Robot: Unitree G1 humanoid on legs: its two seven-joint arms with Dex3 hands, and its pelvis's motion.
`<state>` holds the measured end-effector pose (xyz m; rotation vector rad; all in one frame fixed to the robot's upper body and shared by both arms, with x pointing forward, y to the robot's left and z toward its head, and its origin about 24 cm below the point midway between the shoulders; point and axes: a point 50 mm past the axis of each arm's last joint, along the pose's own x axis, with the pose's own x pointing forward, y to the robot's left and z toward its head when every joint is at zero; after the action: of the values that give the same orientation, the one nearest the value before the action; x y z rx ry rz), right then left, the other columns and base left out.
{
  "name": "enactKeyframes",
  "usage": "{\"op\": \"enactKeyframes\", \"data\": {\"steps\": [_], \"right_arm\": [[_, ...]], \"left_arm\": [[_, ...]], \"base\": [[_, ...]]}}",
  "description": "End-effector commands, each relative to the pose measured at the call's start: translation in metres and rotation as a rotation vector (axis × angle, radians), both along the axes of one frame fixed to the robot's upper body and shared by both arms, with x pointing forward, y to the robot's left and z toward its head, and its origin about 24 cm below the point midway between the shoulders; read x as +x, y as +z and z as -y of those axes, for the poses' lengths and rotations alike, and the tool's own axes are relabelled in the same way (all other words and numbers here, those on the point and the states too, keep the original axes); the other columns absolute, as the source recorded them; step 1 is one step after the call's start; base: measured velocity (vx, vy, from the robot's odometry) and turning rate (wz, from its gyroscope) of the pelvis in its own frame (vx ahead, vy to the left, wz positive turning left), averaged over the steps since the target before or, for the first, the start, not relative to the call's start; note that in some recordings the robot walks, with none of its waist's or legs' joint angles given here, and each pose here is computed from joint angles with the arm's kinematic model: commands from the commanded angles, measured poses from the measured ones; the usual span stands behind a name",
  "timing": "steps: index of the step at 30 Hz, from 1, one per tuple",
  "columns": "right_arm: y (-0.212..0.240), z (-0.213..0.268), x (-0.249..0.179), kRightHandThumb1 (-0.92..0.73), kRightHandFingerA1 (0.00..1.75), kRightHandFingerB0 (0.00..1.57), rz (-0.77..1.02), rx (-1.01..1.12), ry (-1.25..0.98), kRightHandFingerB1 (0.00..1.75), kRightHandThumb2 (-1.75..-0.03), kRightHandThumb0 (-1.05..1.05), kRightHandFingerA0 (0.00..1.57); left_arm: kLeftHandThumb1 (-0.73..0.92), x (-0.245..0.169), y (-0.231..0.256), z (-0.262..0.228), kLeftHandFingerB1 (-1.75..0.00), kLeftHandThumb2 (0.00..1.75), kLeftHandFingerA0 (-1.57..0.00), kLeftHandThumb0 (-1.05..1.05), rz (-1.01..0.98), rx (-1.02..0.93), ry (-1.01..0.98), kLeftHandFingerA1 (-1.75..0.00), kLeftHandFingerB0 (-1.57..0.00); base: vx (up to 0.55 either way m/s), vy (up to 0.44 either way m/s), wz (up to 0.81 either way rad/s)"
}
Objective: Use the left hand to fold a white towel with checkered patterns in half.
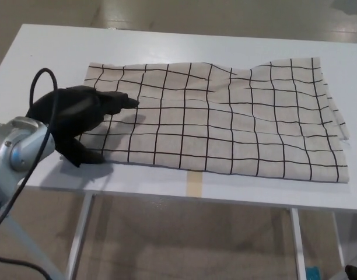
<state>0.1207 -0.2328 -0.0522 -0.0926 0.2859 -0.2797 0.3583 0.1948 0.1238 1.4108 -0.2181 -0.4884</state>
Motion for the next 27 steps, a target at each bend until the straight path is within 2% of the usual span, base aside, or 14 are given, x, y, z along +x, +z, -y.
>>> {"op": "enactKeyframes", "data": {"steps": [1,16,17,18,19,22,24,27], "right_arm": [[-0.002,0.003,-0.006,-0.7,0.6,0.44,-0.025,0.021,-0.019,0.54,-0.6,-0.22,0.4],[0.0,0.002,-0.01,-0.7,0.6,0.44,-0.026,0.002,-0.016,0.54,-0.6,-0.22,0.4],[0.0,0.002,-0.01,-0.7,0.6,0.44,-0.025,0.004,-0.017,0.54,-0.6,-0.22,0.4],[0.0,0.002,-0.01,-0.7,0.6,0.44,-0.025,0.005,-0.018,0.54,-0.6,-0.22,0.4],[0.0,0.002,-0.009,-0.7,0.6,0.44,-0.023,0.003,-0.018,0.54,-0.6,-0.22,0.4],[0.0,0.001,-0.009,-0.7,0.6,0.44,-0.018,0.009,-0.023,0.54,-0.6,-0.22,0.4],[-0.001,0.002,-0.009,-0.7,0.6,0.44,-0.019,0.015,-0.027,0.54,-0.6,-0.22,0.4],[-0.001,0.002,-0.009,-0.7,0.6,0.44,-0.023,0.022,-0.031,0.54,-0.6,-0.22,0.4]], "left_arm": [[0.5,0.01,-0.009,0.003,-0.32,0.6,-0.2,-0.26,0.19,0.078,-0.006,-0.32,-0.19],[0.51,0.012,-0.032,0.018,-0.29,0.57,-0.16,-0.22,0.172,0.13,-0.031,-0.29,-0.13],[0.54,0.012,-0.035,0.019,-0.49,0.97,0.0,-0.16,0.166,0.135,-0.034,-0.49,0.0],[0.54,0.012,-0.036,0.02,-0.49,0.97,0.0,-0.16,0.165,0.137,-0.036,-0.49,0.0],[0.49,0.012,-0.037,0.021,-0.24,0.57,-0.1,-0.24,0.157,0.137,-0.037,-0.28,-0.09],[0.47,0.012,-0.039,0.024,-0.26,0.54,-0.07,-0.3,0.141,0.138,-0.032,-0.26,-0.05],[0.43,0.012,-0.042,0.026,-0.23,0.66,-0.04,-0.3,0.124,0.132,-0.026,-0.23,-0.04],[0.42,0.011,-0.046,0.028,-0.23,0.66,-0.03,-0.32,0.107,0.131,-0.019,-0.2,-0.02]], "base": [[0.0,0.0,0.0],[0.0,0.0,0.0],[0.0,0.0,0.0],[0.0,0.0,0.0],[0.0,0.0,0.0],[0.0,0.0,0.0],[0.0,0.0,0.0],[0.0,0.0,0.0]]}}
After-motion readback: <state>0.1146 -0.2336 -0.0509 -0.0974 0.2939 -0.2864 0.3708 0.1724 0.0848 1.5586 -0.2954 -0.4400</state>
